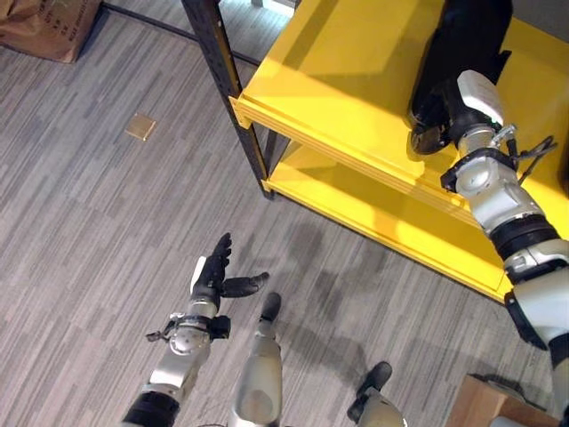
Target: Move parts from the plastic box to the shelf.
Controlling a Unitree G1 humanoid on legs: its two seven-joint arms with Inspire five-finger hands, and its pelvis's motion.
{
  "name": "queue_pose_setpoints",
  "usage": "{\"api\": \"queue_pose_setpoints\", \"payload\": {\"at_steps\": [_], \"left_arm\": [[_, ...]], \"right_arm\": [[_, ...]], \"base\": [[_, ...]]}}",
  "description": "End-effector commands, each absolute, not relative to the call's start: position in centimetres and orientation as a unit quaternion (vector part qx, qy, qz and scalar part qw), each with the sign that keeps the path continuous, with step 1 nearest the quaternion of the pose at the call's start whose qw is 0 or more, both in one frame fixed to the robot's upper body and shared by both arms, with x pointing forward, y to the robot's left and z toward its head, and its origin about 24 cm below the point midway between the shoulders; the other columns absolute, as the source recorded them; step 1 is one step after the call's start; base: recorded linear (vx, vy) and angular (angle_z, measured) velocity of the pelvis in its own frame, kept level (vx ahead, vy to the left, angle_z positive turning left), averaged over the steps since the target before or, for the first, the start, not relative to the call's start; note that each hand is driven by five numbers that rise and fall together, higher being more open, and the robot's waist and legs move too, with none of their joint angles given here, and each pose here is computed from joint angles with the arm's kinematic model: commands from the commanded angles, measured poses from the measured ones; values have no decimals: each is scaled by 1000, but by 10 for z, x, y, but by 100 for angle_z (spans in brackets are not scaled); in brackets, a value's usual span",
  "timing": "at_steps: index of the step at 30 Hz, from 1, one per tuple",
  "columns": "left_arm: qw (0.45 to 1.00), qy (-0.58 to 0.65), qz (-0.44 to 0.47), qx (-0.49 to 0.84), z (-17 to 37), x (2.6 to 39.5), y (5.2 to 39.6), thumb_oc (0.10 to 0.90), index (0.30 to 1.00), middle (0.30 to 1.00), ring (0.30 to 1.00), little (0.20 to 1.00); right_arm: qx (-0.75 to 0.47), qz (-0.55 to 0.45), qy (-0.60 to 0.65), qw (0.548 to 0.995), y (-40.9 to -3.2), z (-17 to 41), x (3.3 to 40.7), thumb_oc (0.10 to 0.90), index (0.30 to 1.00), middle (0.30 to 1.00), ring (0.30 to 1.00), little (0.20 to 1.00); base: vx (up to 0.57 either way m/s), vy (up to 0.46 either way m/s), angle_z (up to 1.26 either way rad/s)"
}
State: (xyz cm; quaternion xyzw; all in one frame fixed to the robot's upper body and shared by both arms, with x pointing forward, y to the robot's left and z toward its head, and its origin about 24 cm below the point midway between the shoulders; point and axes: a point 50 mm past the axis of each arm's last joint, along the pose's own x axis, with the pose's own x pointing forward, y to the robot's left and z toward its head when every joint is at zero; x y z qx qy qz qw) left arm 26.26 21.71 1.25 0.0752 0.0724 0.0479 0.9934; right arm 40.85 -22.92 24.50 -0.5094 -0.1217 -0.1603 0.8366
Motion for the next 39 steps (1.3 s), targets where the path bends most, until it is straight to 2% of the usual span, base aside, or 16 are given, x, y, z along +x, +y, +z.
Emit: {"api": "queue_pose_setpoints", "payload": {"at_steps": [1,14,27,39], "left_arm": [[998,-15,40,47,42,270,207,900,1000,1000,1000,1000],[998,-12,46,45,40,270,207,900,1000,1000,1000,1000],[997,-4,49,53,37,267,212,900,1000,1000,1000,1000],[998,-2,42,52,36,265,212,900,1000,1000,1000,1000]], "right_arm": [[-502,-203,-179,822,-231,290,405,400,300,300,300,300],[-472,-172,-141,853,-224,253,410,400,300,300,300,300],[-480,-164,-116,854,-237,229,403,400,300,300,300,300],[-498,-171,-102,844,-249,232,402,400,300,300,300,300]], "base": [[0,0,0],[0,0,0],[-5,-3,0],[-4,-2,-3]]}}
